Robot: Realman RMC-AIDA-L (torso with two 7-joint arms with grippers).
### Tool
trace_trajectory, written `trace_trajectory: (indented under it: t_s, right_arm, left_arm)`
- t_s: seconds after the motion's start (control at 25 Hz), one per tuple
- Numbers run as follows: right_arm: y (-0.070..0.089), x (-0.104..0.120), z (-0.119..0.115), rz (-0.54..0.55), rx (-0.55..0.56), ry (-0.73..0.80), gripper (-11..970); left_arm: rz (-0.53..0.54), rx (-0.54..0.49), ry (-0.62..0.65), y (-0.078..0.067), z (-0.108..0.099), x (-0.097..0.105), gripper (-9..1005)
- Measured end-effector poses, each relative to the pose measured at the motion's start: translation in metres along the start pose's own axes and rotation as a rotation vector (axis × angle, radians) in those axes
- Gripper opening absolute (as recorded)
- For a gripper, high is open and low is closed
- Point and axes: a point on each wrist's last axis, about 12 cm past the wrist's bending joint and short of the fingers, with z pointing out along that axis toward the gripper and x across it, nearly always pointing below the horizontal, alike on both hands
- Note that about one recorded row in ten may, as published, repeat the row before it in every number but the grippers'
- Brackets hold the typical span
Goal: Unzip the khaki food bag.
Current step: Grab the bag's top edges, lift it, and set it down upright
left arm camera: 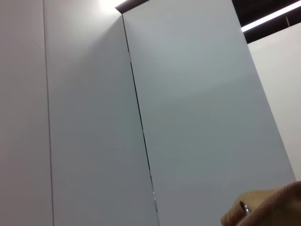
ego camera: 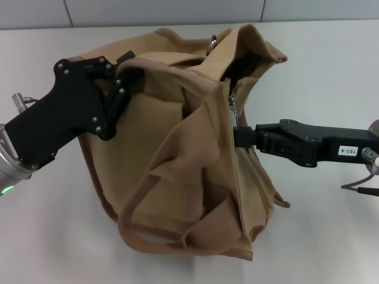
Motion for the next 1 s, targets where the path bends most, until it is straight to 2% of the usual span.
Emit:
trace_trajectory:
  t_s: [0.84,1.0]
  right_arm:
    - [0.001,0.003,-0.010,0.003,0.018,-0.008,-3]
    - [0.003,0.002,-0.017,-0.051,0.037,-0.071,1]
  left_arm:
    - [-0.007,-0.105,-0.034,0.002,-0.010,-0.002,63]
    - [-0.011,-0.099,-0.034,0.002,-0.010,-0.002,63]
